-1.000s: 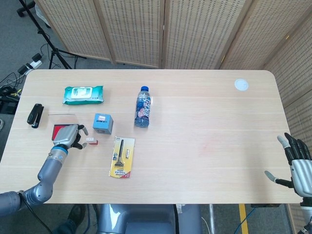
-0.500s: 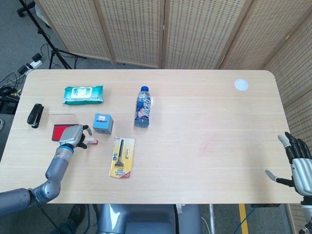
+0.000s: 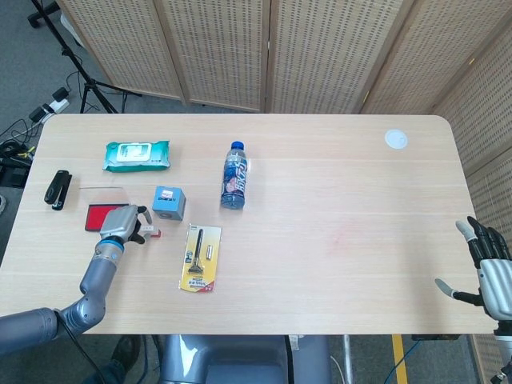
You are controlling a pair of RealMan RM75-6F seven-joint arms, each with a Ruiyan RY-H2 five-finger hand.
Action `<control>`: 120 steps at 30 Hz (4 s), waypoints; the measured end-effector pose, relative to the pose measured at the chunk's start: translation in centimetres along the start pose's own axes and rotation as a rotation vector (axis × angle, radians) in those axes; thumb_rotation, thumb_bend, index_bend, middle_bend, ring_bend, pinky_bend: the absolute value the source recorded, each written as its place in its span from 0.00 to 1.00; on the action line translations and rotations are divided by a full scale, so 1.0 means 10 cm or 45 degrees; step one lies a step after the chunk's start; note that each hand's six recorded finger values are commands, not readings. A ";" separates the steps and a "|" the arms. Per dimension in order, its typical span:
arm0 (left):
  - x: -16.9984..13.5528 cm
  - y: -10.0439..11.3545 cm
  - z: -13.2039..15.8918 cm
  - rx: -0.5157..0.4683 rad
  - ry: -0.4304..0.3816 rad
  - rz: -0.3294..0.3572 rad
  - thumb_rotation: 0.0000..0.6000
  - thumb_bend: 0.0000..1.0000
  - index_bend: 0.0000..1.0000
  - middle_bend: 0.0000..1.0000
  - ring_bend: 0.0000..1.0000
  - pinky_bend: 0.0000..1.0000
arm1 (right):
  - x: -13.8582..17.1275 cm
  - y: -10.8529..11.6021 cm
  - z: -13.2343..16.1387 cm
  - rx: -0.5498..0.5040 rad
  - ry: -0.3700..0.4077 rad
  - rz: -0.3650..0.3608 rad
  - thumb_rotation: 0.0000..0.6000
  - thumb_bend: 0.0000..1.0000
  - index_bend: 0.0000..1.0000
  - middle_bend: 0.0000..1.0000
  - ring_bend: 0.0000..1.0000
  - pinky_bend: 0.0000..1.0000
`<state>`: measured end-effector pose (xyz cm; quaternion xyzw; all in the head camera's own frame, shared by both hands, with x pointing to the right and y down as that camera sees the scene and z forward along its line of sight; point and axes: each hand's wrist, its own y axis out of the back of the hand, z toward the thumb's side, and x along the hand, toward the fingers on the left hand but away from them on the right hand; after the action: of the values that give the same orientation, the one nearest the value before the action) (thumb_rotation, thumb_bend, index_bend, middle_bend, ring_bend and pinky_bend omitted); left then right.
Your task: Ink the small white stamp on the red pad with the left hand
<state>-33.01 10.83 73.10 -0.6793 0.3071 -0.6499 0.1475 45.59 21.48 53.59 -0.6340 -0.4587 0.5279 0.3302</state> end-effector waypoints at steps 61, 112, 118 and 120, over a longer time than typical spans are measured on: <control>0.01 0.84 -1.10 -0.018 0.240 -0.089 1.00 0.41 0.61 0.99 0.95 0.93 | -0.04 -0.08 0.01 0.019 -0.008 0.026 1.00 0.00 0.00 0.00 0.00 0.00; 0.38 0.52 -1.20 0.013 0.254 -0.068 1.00 0.43 0.62 0.99 0.94 0.93 | -0.09 -0.13 -0.02 0.030 -0.027 0.038 1.00 0.00 0.00 0.00 0.00 0.00; 0.39 0.51 -1.19 0.019 0.252 -0.070 1.00 0.43 0.62 0.99 0.94 0.93 | -0.09 -0.13 -0.02 0.027 -0.026 0.038 1.00 0.00 0.00 0.00 0.00 0.00; 0.39 0.51 -1.18 0.022 0.252 -0.069 1.00 0.43 0.62 0.99 0.94 0.93 | -0.09 -0.12 -0.02 0.026 -0.026 0.037 1.00 0.00 0.00 0.00 0.00 0.00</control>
<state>-45.81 6.86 74.46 -0.6187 0.2960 -0.7201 0.1047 45.47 21.14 55.07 -0.6318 -0.4473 0.5438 0.3242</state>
